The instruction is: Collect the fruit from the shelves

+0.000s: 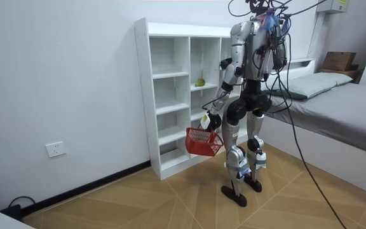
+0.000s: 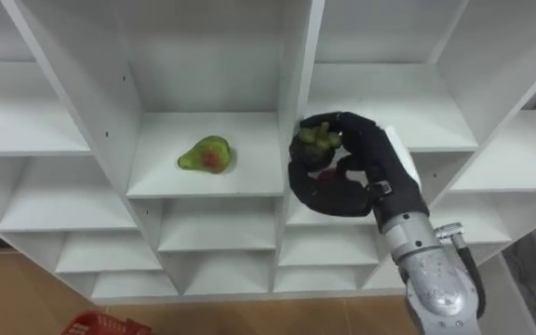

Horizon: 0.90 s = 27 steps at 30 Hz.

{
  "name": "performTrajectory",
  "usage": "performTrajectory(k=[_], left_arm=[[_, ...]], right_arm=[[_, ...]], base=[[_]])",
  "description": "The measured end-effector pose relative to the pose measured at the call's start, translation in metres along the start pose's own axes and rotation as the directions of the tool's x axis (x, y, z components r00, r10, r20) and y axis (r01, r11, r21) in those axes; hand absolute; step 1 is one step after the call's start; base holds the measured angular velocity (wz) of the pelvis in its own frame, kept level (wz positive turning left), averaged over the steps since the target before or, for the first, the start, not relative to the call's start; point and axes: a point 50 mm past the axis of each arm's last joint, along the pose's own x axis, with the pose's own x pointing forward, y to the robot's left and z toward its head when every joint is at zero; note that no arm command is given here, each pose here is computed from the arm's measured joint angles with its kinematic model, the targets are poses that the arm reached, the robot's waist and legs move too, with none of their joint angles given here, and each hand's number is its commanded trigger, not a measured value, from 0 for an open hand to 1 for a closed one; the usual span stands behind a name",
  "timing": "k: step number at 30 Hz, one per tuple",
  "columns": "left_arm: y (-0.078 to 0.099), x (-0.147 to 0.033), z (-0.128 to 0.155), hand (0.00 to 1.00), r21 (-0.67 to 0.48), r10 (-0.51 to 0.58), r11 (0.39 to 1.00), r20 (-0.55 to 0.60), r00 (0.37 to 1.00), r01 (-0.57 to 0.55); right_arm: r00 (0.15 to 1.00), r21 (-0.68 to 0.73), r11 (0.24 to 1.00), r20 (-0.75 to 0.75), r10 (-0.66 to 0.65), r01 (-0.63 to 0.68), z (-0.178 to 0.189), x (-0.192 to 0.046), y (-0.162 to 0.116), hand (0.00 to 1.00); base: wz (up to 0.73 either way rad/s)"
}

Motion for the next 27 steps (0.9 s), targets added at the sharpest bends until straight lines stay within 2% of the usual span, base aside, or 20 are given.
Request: performTrajectory(k=[1, 5, 9, 14, 19, 27], left_arm=[[0.000, 0.000, 0.001, 1.00, -0.009, -0.001, 1.000, 0.003, 1.000, 0.001], [-0.008, 0.003, 0.016, 1.00, -0.076, -0.011, 0.997, 0.042, 0.999, 0.014], [-0.014, 0.006, 0.035, 1.00, -0.058, -0.034, 0.997, 0.095, 0.995, 0.040], [-0.018, 0.007, 0.049, 1.00, -0.119, -0.059, 0.990, 0.136, 0.989, 0.075], [-0.015, 0.005, 0.075, 1.00, -0.224, -0.047, 0.969, 0.237, 0.970, 0.102], [-0.022, 0.002, 0.105, 1.00, -0.339, -0.072, 0.921, 0.334, 0.940, 0.191]], right_arm=[[1.000, -0.007, 1.000, -0.006, 0.006, -0.007, -0.001, 0.000, 0.001, 1.00], [0.978, -0.040, 0.983, -0.115, 0.172, -0.178, -0.021, -0.004, 0.035, 1.00], [0.950, -0.076, 0.954, -0.140, 0.278, -0.290, -0.024, -0.004, 0.057, 1.00], [0.944, -0.079, 0.946, -0.122, 0.305, -0.316, -0.021, -0.001, 0.062, 1.00], [0.931, -0.078, 0.933, -0.132, 0.339, -0.351, -0.023, -0.002, 0.069, 1.00], [0.900, -0.117, 0.911, -0.246, 0.360, -0.396, -0.044, -0.006, 0.075, 1.00]], base=[[0.00], [0.02], [0.03], [0.02], [0.00], [0.01]])
